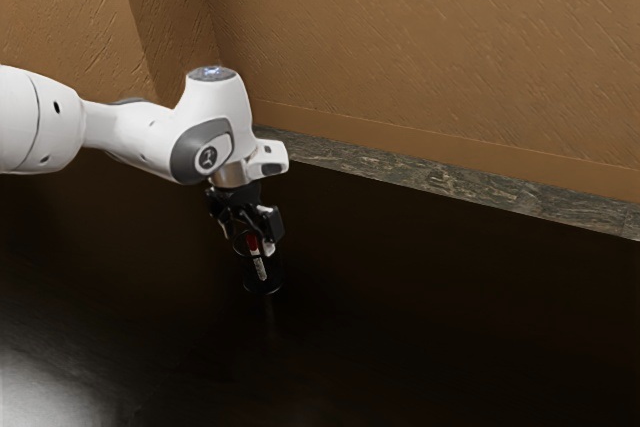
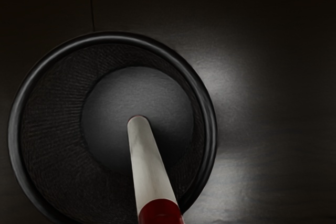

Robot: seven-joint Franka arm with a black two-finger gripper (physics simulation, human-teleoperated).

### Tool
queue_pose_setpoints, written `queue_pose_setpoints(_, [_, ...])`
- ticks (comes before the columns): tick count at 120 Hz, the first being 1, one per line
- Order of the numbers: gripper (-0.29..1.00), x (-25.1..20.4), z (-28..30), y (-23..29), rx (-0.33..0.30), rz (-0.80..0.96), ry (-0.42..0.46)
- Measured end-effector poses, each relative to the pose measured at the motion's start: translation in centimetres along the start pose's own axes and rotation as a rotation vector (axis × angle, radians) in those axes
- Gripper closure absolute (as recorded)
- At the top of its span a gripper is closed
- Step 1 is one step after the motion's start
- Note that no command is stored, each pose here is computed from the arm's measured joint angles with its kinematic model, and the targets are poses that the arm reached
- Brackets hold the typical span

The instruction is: Take the marker out of the pen holder and place it to the left of the pen holder.

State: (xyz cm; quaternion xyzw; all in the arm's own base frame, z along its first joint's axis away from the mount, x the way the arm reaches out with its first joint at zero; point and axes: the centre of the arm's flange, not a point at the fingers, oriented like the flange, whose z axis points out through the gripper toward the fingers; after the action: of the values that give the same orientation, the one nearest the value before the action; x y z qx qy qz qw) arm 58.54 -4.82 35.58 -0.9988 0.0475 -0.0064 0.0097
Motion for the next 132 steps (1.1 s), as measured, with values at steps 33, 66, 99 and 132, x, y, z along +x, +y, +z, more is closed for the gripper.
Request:
queue_pose_setpoints(33, [0.52,0.1,-0.4,-0.1,0.002,-0.005,0.016])
queue_pose_setpoints(66, [0.75,0.1,-0.6,-0.2,0.017,-0.008,0.022])
queue_pose_setpoints(99, [0.78,-0.3,-4.5,-1.3,0.035,-0.036,0.083])
queue_pose_setpoints(132, [0.79,-2.8,-13.9,-1.8,0.089,-0.018,0.188])
